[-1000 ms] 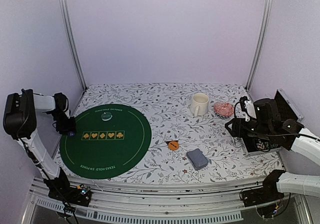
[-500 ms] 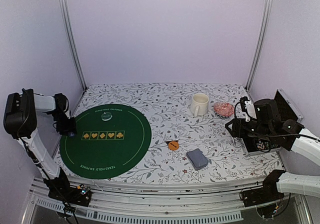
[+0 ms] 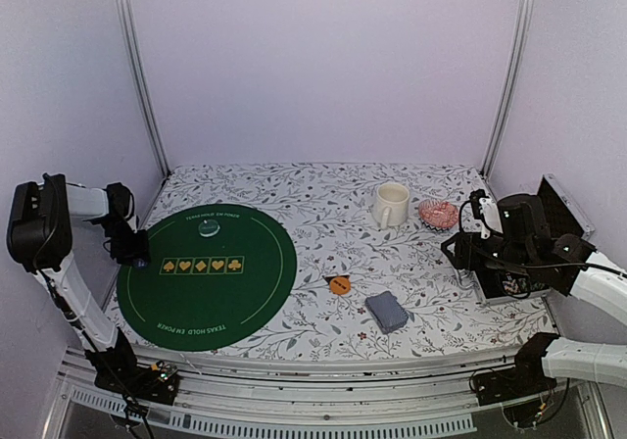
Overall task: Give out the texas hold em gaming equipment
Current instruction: Place the small blind button in the small blind area, then pick up the big blind button from the center of the board.
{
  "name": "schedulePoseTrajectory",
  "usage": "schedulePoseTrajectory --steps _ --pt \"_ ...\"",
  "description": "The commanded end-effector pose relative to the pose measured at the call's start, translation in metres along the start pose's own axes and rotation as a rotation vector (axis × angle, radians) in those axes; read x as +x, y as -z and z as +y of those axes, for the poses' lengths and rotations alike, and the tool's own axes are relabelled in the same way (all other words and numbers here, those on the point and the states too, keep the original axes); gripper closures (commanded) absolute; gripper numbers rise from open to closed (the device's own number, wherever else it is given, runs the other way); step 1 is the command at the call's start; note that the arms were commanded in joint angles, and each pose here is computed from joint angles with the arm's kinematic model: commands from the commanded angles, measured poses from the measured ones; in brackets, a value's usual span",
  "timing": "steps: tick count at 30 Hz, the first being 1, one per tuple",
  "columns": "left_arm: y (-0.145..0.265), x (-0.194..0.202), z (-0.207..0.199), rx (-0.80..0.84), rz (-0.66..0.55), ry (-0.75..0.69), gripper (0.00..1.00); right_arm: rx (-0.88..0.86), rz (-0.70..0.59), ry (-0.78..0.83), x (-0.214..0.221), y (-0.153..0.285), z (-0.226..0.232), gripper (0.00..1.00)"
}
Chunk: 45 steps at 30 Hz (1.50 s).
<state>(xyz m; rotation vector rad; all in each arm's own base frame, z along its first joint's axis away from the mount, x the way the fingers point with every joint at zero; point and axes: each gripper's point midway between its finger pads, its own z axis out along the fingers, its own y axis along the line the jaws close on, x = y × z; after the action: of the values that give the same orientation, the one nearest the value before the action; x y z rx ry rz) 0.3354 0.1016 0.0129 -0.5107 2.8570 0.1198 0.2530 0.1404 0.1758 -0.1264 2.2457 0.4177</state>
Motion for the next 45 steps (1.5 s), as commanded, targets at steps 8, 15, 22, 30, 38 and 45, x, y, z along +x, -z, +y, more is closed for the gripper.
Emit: schedulePoseTrajectory --steps 8,15,22,30,38,45 --pt "0.024 -0.025 0.0 0.02 -0.109 0.022 0.27 -0.019 0.023 0.022 0.004 -0.003 0.003 0.3" --pt "0.099 -0.06 -0.036 0.069 -0.35 -0.023 0.15 -0.043 0.039 0.016 0.001 -0.001 0.009 0.28" --pt "0.191 -0.005 -0.237 0.359 -0.511 -0.58 0.15 -0.088 0.095 -0.011 -0.001 -0.009 0.023 0.27" --pt "0.205 0.188 -0.403 0.716 -0.426 -1.324 0.02 -0.172 0.135 -0.085 0.0 -0.016 0.041 0.29" --pt "0.154 0.246 -0.459 0.671 -0.373 -1.59 0.02 -0.203 0.156 -0.153 0.006 -0.015 0.046 0.3" --pt "0.105 0.237 -0.474 0.511 -0.37 -1.631 0.06 -0.202 0.159 -0.176 0.012 -0.012 0.043 0.3"
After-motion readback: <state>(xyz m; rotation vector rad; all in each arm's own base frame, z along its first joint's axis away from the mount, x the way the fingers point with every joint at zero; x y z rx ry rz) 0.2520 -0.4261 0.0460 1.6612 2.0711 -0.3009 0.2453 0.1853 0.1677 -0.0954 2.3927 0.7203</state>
